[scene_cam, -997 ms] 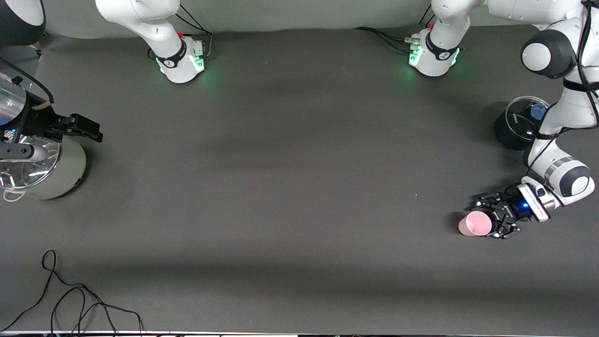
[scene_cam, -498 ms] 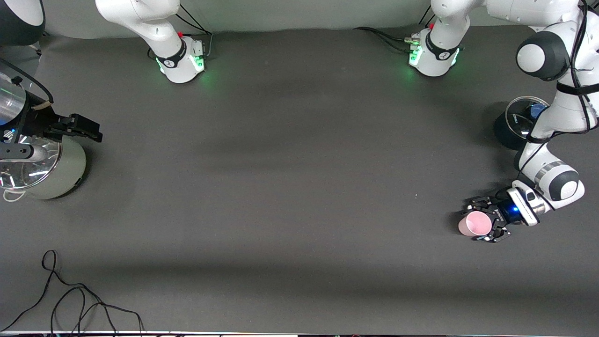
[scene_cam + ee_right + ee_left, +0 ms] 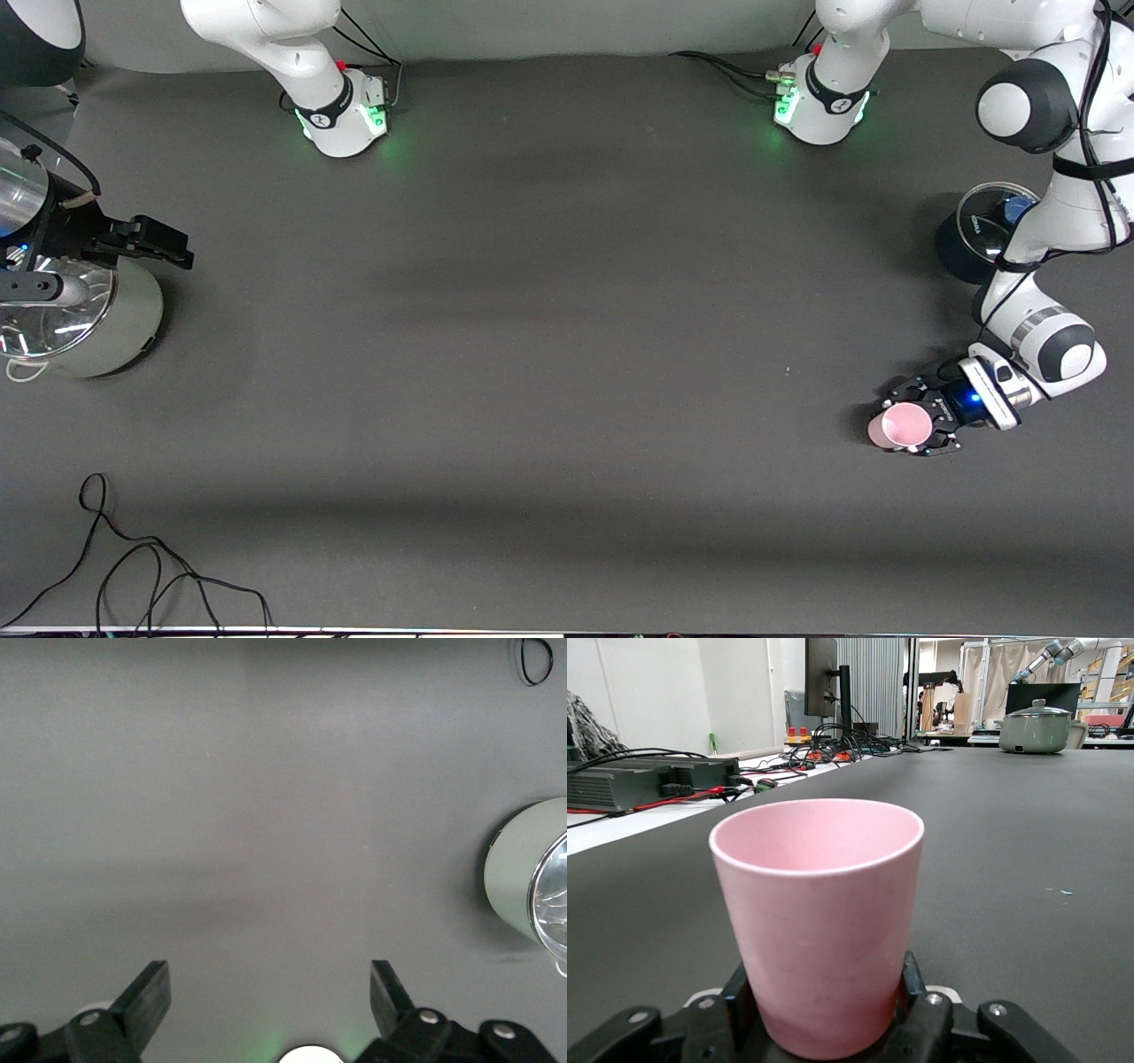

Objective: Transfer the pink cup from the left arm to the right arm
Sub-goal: 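Close the left gripper around the pink cup's side, then lift the cup with the left gripper while the right gripper approaches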

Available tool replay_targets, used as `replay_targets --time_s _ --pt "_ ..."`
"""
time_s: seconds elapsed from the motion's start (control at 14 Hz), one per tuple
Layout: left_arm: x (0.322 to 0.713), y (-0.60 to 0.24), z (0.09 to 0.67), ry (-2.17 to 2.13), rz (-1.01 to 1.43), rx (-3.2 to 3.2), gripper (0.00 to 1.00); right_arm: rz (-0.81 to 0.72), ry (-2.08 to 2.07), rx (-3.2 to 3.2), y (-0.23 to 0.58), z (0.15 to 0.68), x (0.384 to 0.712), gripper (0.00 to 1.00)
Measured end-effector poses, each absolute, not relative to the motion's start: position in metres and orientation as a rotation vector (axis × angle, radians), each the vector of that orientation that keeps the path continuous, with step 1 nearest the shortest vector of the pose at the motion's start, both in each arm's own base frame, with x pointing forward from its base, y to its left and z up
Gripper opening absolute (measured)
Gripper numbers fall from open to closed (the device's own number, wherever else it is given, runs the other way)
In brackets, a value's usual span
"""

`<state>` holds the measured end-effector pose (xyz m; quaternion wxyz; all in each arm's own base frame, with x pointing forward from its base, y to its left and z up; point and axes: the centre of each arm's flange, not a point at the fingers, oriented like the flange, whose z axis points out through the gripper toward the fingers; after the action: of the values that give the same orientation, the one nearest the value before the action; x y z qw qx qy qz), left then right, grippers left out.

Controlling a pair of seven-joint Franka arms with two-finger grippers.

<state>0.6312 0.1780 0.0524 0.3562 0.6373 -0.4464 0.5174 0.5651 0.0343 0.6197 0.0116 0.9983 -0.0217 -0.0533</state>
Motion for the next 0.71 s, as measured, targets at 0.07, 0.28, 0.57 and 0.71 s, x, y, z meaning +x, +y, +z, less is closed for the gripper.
replay_targets --time_s 0.07,0.28,0.57,0.71 --pt "0.633 0.179 0.057 -1.139 1.325 1.653 0.65 -0.166 -0.068 3.113 0.034 0.62 0.565 1.0" --pt "0.646 0.182 0.093 -1.103 1.274 1.679 0.65 -0.166 -0.068 3.113 0.034 0.62 0.565 1.0" --pt "0.662 0.176 0.165 -1.046 1.214 1.705 0.65 -0.167 -0.068 3.114 0.034 0.62 0.565 1.0" --pt "0.667 0.156 0.206 -1.04 1.183 1.702 0.65 -0.173 -0.064 3.146 0.038 0.619 0.565 1.0"
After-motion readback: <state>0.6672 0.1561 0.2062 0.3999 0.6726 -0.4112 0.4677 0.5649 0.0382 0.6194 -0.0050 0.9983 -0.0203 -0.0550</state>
